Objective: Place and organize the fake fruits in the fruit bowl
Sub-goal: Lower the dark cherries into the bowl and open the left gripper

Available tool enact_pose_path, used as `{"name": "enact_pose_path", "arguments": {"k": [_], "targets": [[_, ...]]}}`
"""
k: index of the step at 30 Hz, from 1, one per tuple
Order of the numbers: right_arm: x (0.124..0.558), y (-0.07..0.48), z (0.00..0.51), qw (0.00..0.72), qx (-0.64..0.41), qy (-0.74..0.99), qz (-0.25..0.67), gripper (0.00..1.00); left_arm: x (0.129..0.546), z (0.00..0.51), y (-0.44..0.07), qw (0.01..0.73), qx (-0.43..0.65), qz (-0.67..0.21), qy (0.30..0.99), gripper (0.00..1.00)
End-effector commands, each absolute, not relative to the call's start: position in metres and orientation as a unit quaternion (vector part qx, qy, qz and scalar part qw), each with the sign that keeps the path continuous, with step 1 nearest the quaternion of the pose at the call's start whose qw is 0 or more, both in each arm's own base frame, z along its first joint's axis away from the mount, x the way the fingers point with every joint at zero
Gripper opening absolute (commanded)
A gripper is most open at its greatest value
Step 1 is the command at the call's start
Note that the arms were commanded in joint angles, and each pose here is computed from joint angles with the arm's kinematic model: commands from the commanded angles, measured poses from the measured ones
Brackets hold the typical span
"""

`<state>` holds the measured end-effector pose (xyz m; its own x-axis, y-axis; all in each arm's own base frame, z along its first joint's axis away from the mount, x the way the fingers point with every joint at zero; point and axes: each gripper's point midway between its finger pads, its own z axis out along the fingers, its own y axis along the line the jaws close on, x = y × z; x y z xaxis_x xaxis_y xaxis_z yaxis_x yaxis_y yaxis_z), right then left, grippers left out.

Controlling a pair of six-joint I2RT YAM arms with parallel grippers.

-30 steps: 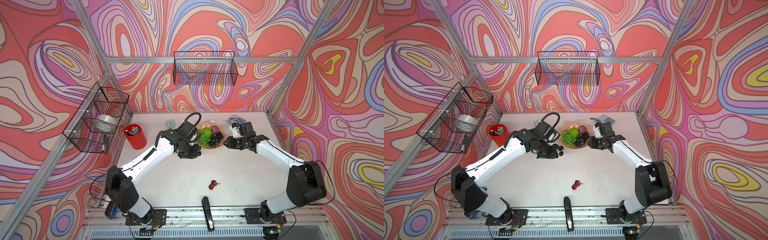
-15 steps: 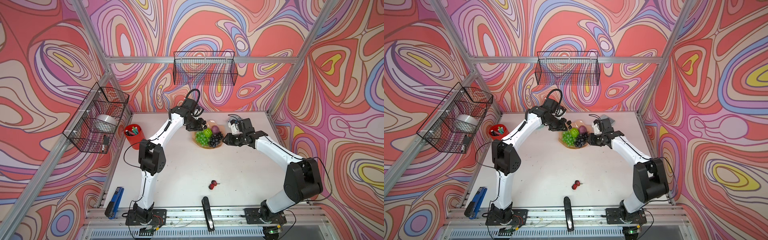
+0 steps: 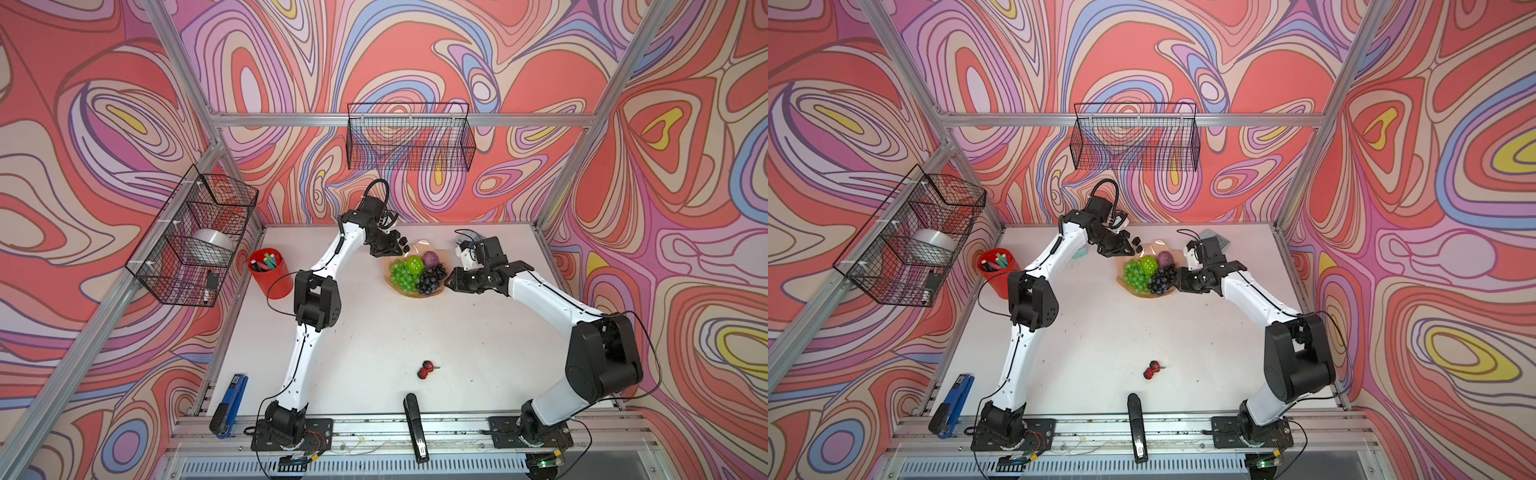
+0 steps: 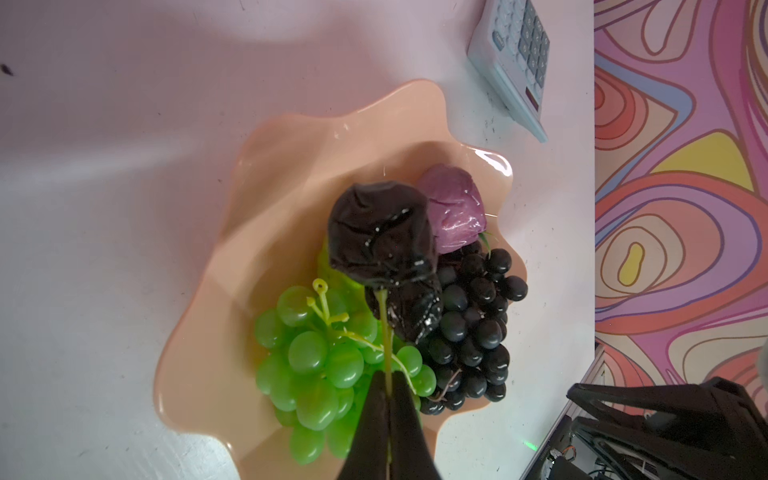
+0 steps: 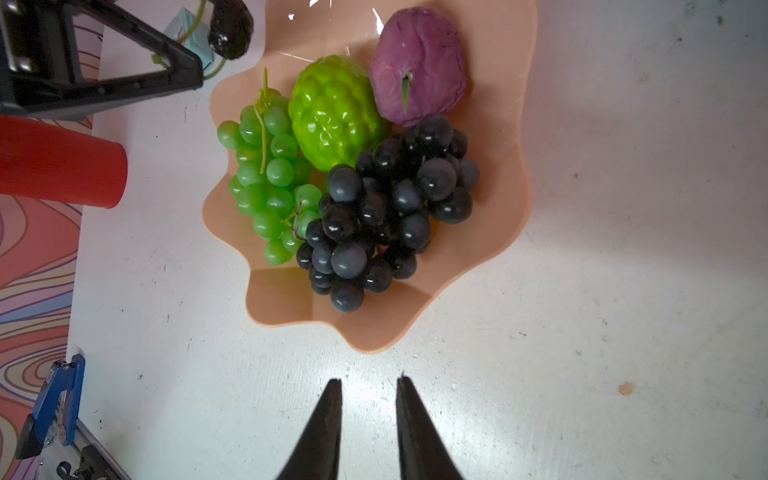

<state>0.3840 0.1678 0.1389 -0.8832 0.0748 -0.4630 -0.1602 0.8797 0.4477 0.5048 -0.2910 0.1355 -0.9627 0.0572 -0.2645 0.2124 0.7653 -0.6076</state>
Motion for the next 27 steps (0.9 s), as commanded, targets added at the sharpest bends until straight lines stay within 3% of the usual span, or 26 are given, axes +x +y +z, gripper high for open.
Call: {"name": "enact_pose_path", "arguments": {"k": [1,10,19,27], "targets": [[0.388,0.167,0.139,0.236,-0.017,0.941,0.244,0.26,0.504,0.131,-0.298,0.1,0.074,-0.358,0.925,0.0],[0.386,0.165,0.139,0.239,-0.009,0.941,0.241,0.26,0.512,0.113,-0.293,0.1,0.059,-0.343,0.932,0.0],[0.384,0.164,0.137,0.236,-0.01,0.942,0.239,0.26,0.512,0.101,-0.294,0.089,0.055,-0.343,0.934,0.08],[0.385,0.164,0.137,0.238,-0.005,0.941,0.242,0.26,0.511,0.103,-0.293,0.087,0.054,-0.343,0.934,0.26]]}}
